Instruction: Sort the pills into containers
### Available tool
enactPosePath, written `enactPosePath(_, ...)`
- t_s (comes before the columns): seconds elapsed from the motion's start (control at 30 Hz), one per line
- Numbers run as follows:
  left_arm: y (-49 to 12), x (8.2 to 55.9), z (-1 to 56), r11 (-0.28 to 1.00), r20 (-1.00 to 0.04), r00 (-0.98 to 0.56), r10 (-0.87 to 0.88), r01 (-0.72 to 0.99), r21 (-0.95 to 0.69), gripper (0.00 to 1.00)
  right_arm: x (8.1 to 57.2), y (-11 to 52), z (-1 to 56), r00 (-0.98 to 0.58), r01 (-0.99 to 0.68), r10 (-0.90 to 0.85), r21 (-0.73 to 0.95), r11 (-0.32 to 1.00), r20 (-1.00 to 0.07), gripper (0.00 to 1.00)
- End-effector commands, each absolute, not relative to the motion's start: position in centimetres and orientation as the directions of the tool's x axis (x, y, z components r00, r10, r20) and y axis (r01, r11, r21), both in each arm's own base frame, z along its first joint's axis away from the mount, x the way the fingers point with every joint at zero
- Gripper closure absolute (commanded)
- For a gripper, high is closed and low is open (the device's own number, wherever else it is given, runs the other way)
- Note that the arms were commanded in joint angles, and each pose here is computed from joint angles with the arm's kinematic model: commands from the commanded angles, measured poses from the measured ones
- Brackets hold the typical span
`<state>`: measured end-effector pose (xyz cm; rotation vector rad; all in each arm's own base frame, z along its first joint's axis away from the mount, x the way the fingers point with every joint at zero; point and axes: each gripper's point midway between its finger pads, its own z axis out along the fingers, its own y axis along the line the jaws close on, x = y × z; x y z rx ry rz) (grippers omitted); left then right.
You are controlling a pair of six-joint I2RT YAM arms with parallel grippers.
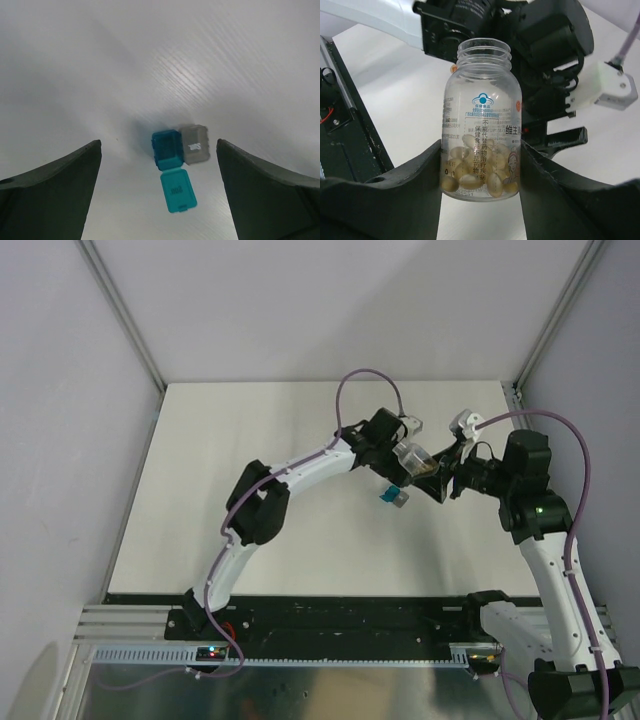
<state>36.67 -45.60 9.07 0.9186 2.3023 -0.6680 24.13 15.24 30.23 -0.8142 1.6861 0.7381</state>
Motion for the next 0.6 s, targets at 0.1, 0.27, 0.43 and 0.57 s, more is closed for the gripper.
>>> enactPosePath(0.1, -46.0, 38.1, 7.9, 0.646, -0.661, -0.478, 0.578, 0.763, 0.013, 0.0, 23.2, 15.5, 31.4, -0.116, -0.842, -0.152, 0.016, 0.54, -0.982, 1.0)
enactPosePath(0.27, -46.1, 38.8, 7.0, 0.646, -0.645, -0.466, 0.605, 0.761, 0.056, 0.0, 22.7, 15.6, 31.4, -0.115, -0.849, -0.152, 0.018, 0.528, -0.982, 1.0)
enactPosePath(0.43, -46.1, 38.8, 6.2, 0.631, -0.629, -0.454, 0.631, 0.772, 0.077, 0.02, 22.5, 15.7, 31.5, -0.111, -0.855, -0.153, 0.016, 0.519, -0.982, 1.0)
enactPosePath(0.57, -46.2, 38.4, 5.4, 0.618, -0.612, -0.451, 0.649, 0.782, 0.079, 0.03, 22.4, 15.8, 31.5, -0.11, -0.857, -0.155, 0.015, 0.516, -0.982, 1.0)
